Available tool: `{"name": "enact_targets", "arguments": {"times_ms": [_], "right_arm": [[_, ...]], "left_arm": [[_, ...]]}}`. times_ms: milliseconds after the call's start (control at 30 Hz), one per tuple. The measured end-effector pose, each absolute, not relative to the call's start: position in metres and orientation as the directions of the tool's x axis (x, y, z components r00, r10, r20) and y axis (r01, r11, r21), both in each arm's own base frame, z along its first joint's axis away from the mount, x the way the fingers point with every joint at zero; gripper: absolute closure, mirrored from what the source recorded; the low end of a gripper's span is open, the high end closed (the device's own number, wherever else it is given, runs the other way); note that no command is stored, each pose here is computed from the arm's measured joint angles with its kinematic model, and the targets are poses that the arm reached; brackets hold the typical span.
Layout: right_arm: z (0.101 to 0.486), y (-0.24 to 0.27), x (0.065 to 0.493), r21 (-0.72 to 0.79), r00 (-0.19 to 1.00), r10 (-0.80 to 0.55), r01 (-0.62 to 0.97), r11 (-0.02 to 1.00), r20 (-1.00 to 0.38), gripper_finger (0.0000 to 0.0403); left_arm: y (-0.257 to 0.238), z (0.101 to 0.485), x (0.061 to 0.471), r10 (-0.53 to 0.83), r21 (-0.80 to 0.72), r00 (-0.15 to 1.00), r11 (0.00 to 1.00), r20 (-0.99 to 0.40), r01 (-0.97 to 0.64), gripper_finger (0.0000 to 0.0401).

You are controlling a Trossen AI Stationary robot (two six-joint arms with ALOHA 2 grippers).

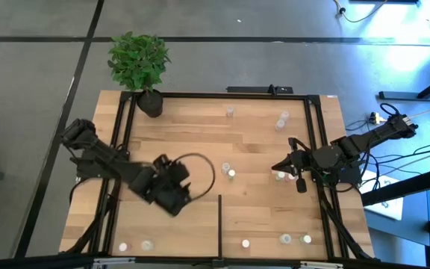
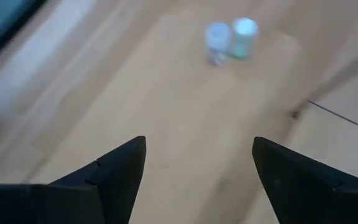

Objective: Pick and place medicine bottles onto shelf by color
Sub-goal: Put the top left green pill bottle on the shelf

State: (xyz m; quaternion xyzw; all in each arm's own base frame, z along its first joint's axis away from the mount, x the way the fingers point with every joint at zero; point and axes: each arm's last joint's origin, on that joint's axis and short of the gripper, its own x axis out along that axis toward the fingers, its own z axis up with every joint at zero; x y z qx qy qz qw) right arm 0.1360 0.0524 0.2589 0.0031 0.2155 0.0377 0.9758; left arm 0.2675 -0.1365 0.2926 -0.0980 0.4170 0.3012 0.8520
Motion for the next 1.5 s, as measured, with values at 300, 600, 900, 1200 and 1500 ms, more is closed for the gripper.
{"name": "enact_targets", "arguments": {"times_ms": [300, 600, 900, 1200, 1500], "right_arm": [[0.259, 0.052, 0.136, 0.022, 0.904, 0.075, -0.072, 0.997, -0.42, 0.0386], [0.259, 0.052, 0.136, 0.022, 0.904, 0.075, -0.072, 0.997, -0.42, 0.0386], [0.259, 0.052, 0.136, 0.022, 0.905, 0.075, -0.072, 0.997, -0.419, 0.0386], [0.263, 0.053, 0.138, 0.132, 0.924, 0.076, -0.028, 0.991, -0.375, 0.0386], [0.262, 0.053, 0.138, 0.108, 0.92, 0.081, -0.043, 0.993, -0.384, 0.0386]], "left_arm": [[-0.079, 0.292, 0.29, 0.466, 0.14, 0.363, 0.748, -0.807, -0.649, 0.0112], [-0.075, 0.295, 0.279, 0.47, 0.208, 0.309, 0.767, -0.827, -0.607, 0.0112], [-0.096, 0.321, 0.239, 0.563, 0.238, 0.393, 0.744, -0.727, -0.624, 0.0112], [-0.103, 0.33, 0.229, 0.565, 0.219, 0.459, 0.761, -0.686, -0.611, 0.0112], [-0.102, 0.33, 0.229, 0.574, 0.199, 0.461, 0.746, -0.677, -0.636, 0.0112]]}}
